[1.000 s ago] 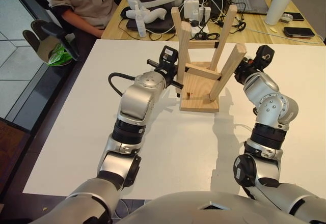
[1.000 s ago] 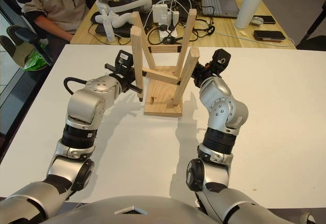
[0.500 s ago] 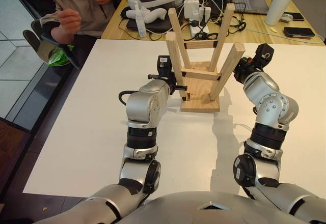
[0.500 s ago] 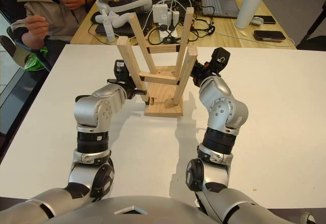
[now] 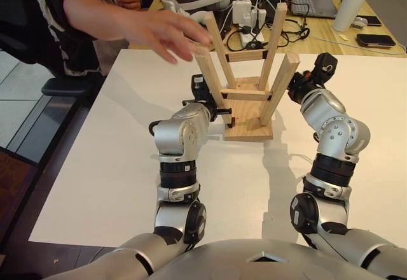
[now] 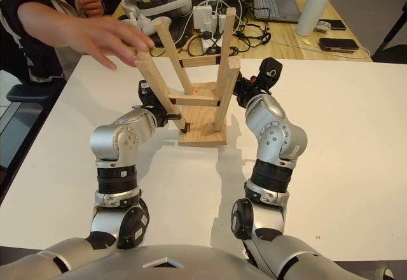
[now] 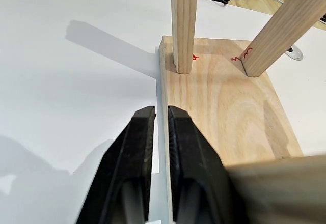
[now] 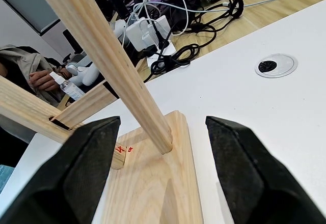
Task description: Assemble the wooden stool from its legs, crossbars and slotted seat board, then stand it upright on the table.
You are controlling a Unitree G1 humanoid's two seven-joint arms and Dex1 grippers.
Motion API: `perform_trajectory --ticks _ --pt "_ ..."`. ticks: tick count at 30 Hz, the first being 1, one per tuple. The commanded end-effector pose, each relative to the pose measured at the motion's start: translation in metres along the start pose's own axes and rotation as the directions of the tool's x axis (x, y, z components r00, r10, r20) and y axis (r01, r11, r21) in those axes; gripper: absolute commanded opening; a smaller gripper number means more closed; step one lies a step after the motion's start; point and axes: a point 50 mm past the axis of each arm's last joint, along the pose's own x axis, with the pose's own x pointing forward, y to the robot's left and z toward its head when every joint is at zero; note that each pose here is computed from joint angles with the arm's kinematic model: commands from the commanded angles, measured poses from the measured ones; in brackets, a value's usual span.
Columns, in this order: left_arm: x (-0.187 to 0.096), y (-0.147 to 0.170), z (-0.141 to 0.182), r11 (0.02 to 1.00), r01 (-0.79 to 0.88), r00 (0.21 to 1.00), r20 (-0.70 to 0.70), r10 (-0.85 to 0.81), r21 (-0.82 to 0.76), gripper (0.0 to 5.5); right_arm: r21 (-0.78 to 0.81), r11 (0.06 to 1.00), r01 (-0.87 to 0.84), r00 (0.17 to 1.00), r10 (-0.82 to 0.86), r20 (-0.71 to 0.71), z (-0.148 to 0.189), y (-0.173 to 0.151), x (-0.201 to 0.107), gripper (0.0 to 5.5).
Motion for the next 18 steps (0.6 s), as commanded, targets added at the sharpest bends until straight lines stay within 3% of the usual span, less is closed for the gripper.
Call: perform_trajectory --ticks 1,18 --pt "-0.0020 -0.0338 0.0041 0.988 0.150 0.989 0.011 -0.150 -0.023 0.49 0.010 0.995 -0.097 0.995 0.097 -0.036 -0.0043 0.0209 0.0014 3.14" --pt "-0.0003 -0.0336 0.0072 0.988 0.155 0.988 0.019 -0.155 -0.002 0.49 0.000 0.996 -0.093 0.995 0.093 -0.047 -0.0061 0.0182 0.0011 3.14"
